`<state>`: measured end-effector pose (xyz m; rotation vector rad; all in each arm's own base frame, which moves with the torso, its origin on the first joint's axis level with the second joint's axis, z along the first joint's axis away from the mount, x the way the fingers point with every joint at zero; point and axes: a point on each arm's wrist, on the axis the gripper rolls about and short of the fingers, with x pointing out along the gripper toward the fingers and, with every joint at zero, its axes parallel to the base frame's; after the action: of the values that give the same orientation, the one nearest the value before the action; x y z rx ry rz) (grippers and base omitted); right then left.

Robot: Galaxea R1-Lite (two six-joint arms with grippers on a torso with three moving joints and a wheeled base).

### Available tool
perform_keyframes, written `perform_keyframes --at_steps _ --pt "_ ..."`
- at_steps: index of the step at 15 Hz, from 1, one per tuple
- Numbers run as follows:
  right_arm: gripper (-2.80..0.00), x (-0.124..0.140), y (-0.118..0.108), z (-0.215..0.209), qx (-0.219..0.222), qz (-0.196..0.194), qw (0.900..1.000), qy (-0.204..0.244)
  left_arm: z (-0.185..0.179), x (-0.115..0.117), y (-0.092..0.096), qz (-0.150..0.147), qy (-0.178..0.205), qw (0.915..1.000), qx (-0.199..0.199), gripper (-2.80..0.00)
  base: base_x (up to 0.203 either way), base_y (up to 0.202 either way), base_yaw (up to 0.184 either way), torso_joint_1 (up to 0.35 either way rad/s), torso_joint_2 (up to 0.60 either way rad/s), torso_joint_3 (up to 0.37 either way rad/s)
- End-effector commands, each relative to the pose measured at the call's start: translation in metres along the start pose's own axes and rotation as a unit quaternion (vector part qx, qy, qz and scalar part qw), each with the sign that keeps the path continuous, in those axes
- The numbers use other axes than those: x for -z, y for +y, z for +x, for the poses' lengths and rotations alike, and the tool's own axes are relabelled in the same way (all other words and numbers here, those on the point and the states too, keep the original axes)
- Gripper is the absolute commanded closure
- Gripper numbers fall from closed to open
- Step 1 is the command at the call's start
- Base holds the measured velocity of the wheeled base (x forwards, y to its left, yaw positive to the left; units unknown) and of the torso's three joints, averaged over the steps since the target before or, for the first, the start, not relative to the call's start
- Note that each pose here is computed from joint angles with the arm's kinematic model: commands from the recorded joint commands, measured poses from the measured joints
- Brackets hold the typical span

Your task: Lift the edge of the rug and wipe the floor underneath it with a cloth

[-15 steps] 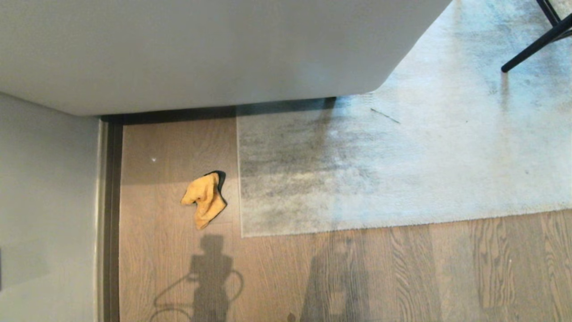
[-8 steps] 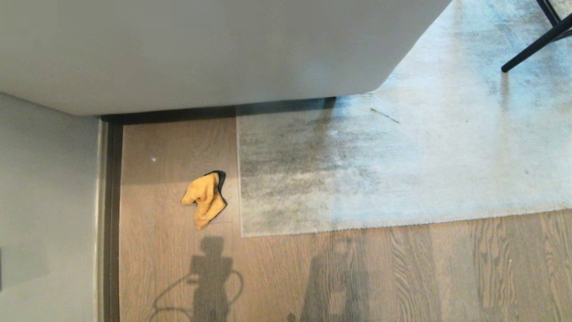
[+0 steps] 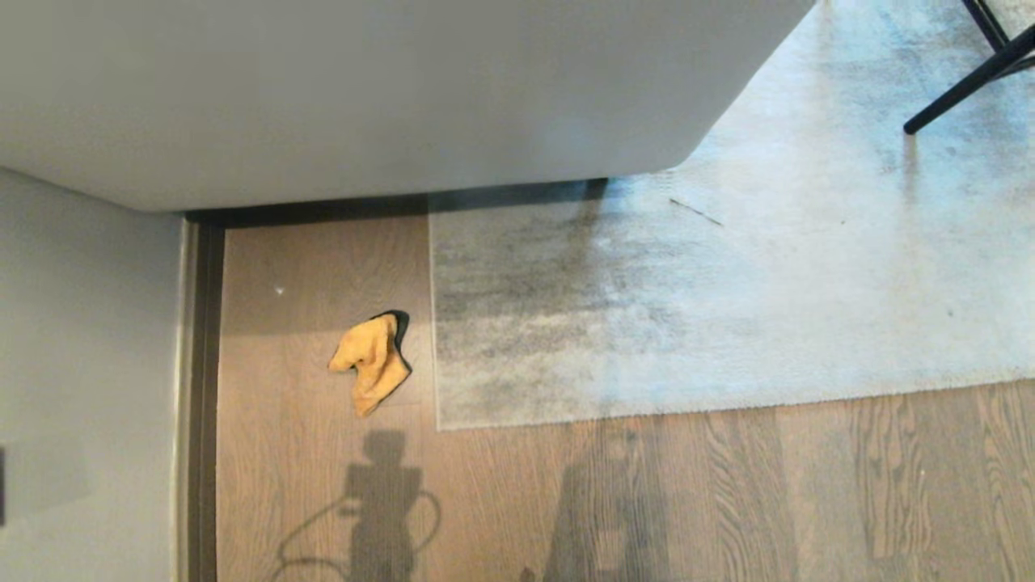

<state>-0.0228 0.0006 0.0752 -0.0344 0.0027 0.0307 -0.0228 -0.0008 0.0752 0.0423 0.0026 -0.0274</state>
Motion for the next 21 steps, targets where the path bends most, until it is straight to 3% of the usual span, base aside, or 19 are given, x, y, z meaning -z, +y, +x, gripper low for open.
perform_keyframes --at_steps 1,21 --pt "0.00 0.0000 0.0000 0.0001 0.000 0.000 1.000 0.001 0.0000 0.0000 0.0000 0.000 0.000 1.0000 0.000 0.00 0.000 0.000 0.000 0.002 0.00 0.137" --pt "0.00 0.0000 0.0000 0.0001 0.000 0.000 1.000 0.001 0.0000 0.0001 0.0002 0.001 0.000 1.0000 -0.007 0.00 0.000 0.000 0.000 -0.001 0.00 0.197"
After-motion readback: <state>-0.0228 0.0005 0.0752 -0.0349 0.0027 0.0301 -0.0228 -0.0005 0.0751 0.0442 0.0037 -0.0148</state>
